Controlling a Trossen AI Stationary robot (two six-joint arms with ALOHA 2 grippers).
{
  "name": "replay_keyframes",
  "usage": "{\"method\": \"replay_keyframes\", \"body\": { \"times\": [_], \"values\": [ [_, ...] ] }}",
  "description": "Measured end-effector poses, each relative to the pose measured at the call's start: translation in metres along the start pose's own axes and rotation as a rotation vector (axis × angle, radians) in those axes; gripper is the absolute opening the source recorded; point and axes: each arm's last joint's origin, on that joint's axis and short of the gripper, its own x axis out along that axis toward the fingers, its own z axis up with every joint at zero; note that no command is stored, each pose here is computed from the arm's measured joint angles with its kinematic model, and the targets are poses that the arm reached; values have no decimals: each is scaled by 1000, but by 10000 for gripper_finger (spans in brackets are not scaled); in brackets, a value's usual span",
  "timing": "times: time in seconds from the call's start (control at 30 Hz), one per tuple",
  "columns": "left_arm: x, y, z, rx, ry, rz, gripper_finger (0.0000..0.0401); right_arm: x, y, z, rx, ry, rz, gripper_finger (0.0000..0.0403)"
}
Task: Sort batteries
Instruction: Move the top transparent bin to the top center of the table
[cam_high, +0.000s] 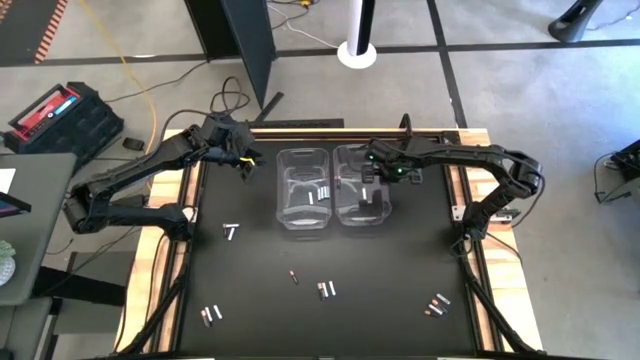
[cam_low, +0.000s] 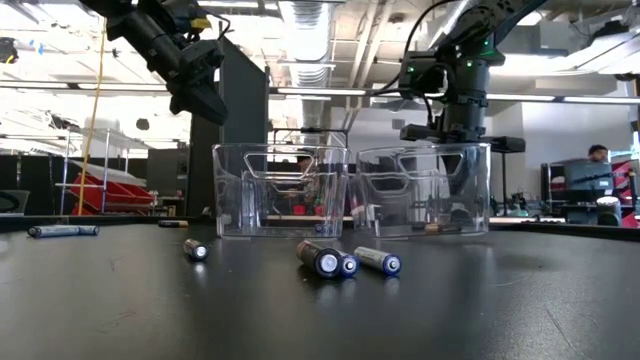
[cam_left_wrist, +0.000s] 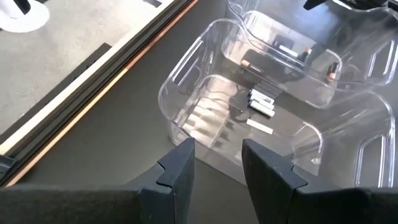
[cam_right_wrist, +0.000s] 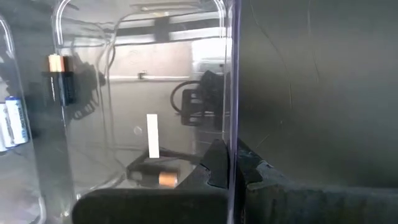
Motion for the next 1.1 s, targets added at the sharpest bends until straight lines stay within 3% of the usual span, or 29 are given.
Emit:
{"method": "replay_keyframes", "body": {
  "times": [0.8, 1.1],
  "values": [
    [0, 0, 0, 4, -2, 0, 128, 0, 3, -3, -11, -2, 11, 17],
    [0, 0, 0, 5, -2, 0, 128, 0, 1, -4, -25, 4, -2, 40]
  ]
}}
